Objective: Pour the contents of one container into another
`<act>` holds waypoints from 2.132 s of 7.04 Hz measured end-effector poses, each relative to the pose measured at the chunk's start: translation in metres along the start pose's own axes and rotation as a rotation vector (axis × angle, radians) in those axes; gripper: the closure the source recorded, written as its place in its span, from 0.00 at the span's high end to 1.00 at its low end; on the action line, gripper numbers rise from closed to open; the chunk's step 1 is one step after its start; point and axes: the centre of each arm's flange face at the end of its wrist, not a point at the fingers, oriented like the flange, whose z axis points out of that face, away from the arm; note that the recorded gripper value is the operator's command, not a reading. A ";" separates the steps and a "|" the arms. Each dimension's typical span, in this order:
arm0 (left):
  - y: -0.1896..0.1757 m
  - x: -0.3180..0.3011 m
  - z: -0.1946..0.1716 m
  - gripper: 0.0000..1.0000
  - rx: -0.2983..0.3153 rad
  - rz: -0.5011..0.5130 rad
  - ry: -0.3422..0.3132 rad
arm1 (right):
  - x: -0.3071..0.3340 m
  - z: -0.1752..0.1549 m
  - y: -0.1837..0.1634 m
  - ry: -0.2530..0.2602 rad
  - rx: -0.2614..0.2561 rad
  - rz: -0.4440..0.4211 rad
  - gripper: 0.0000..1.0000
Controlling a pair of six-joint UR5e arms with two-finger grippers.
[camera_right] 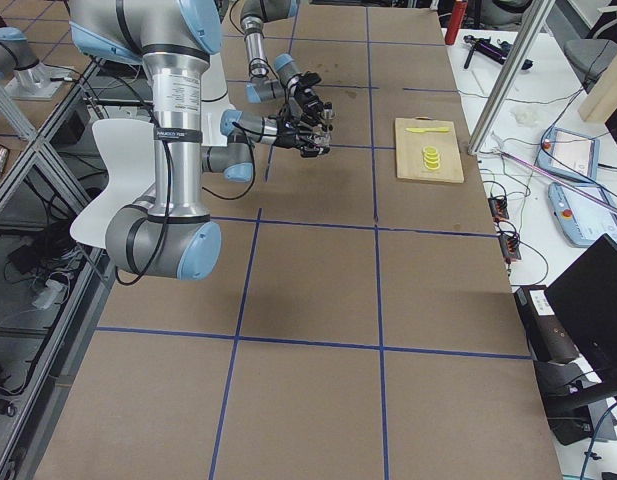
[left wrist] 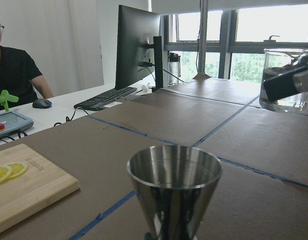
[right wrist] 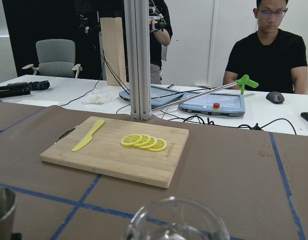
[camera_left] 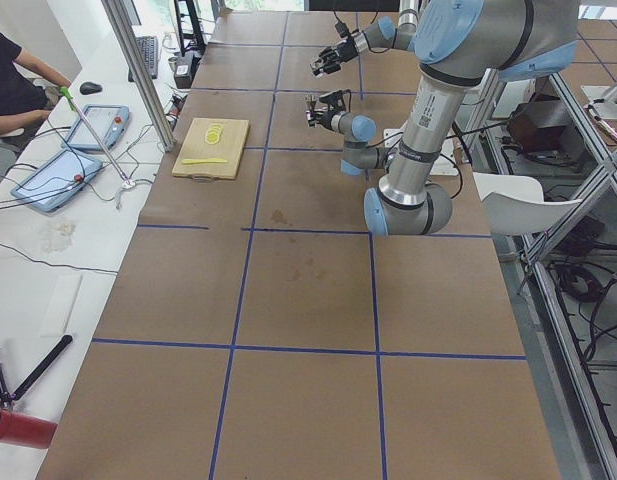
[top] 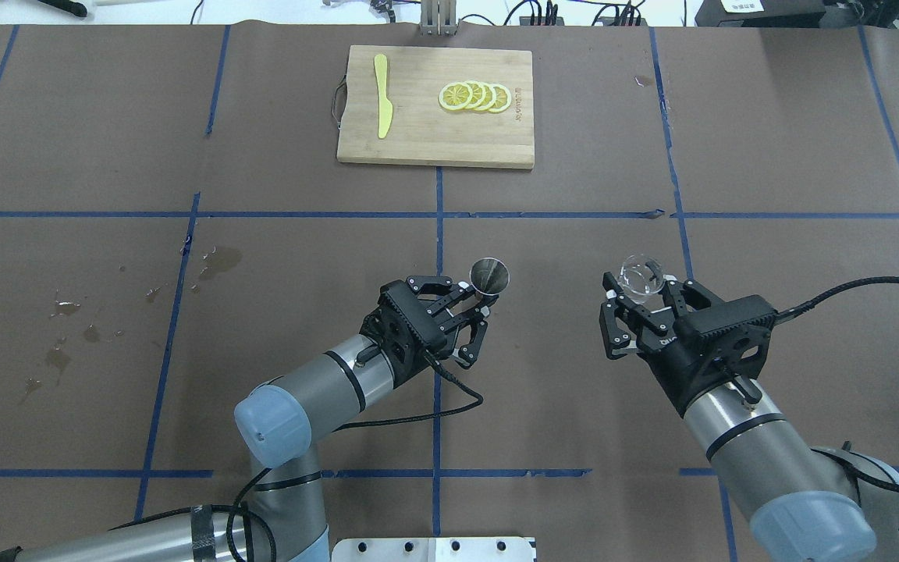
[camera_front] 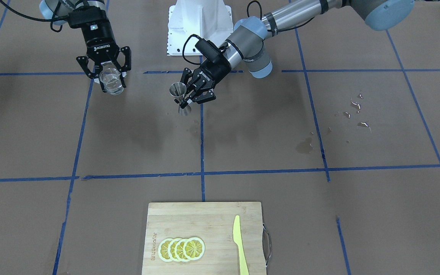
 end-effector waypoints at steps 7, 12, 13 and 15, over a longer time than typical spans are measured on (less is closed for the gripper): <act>-0.001 0.007 0.001 0.00 -0.005 0.044 0.057 | -0.089 0.005 -0.047 0.085 -0.068 -0.182 0.13; -0.001 0.006 0.001 0.00 -0.005 0.045 0.055 | -0.118 0.005 -0.055 0.125 -0.106 -0.280 0.13; -0.001 0.006 0.001 0.00 -0.005 0.045 0.055 | -0.122 0.005 -0.057 0.138 -0.113 -0.311 0.13; -0.001 0.007 0.001 0.00 -0.006 0.044 0.056 | -0.130 0.004 -0.062 0.158 -0.120 -0.367 0.13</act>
